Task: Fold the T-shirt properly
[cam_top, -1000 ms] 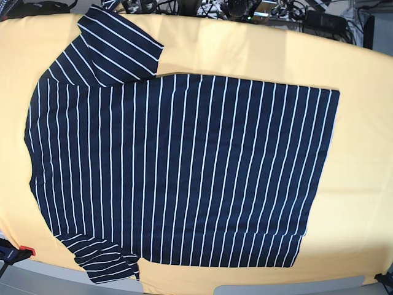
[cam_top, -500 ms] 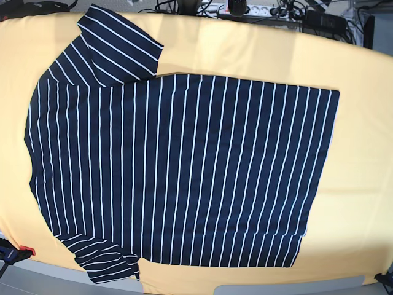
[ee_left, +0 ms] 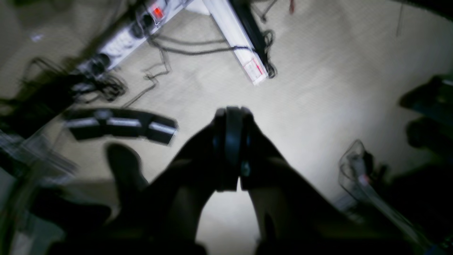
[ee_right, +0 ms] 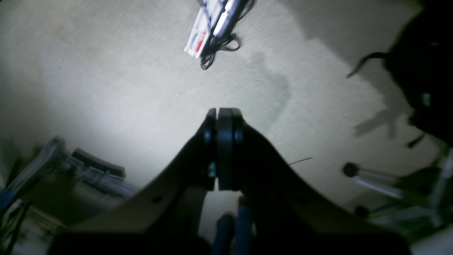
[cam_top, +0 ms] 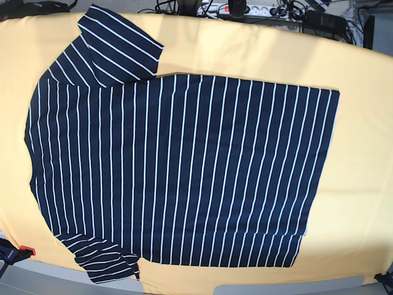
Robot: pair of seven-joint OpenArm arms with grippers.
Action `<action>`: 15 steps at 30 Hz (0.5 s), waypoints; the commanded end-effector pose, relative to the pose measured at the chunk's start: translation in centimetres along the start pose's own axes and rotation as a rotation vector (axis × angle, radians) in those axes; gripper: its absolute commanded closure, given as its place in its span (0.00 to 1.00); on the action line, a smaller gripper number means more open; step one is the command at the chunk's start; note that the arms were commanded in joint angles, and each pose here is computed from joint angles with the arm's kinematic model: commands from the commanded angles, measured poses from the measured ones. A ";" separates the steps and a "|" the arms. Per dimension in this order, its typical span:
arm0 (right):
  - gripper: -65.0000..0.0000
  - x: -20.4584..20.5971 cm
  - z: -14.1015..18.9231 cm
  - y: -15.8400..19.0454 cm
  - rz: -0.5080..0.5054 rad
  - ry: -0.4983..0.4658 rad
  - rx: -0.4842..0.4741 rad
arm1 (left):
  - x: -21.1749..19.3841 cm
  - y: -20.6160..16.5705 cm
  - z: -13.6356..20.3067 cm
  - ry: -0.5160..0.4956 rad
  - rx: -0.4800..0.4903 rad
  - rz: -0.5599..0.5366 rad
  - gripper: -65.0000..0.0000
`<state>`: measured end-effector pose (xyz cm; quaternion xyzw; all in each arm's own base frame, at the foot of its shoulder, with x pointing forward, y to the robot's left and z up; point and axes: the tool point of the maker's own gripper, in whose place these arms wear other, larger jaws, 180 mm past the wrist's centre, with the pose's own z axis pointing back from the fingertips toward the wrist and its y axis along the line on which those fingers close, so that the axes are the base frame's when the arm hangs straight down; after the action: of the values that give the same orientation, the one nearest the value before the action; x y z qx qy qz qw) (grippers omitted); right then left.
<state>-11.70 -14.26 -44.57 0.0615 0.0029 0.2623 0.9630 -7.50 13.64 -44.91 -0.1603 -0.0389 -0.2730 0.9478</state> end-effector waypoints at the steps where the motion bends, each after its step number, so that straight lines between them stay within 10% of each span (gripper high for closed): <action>1: 1.00 0.0 1.3 0.3 0.010 -0.010 -0.010 | 0.4 0.6 1.5 -0.013 0.019 -0.012 1.00; 15: 1.00 8.9 11.1 -9.2 0.207 -0.242 -0.540 | 9.5 7.0 13.3 -0.279 0.293 -0.142 1.00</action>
<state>0.99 -19.06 -35.00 -0.1670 -0.1816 0.3461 0.9052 4.29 19.16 -33.38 -0.0498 -0.2118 -0.3049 0.9272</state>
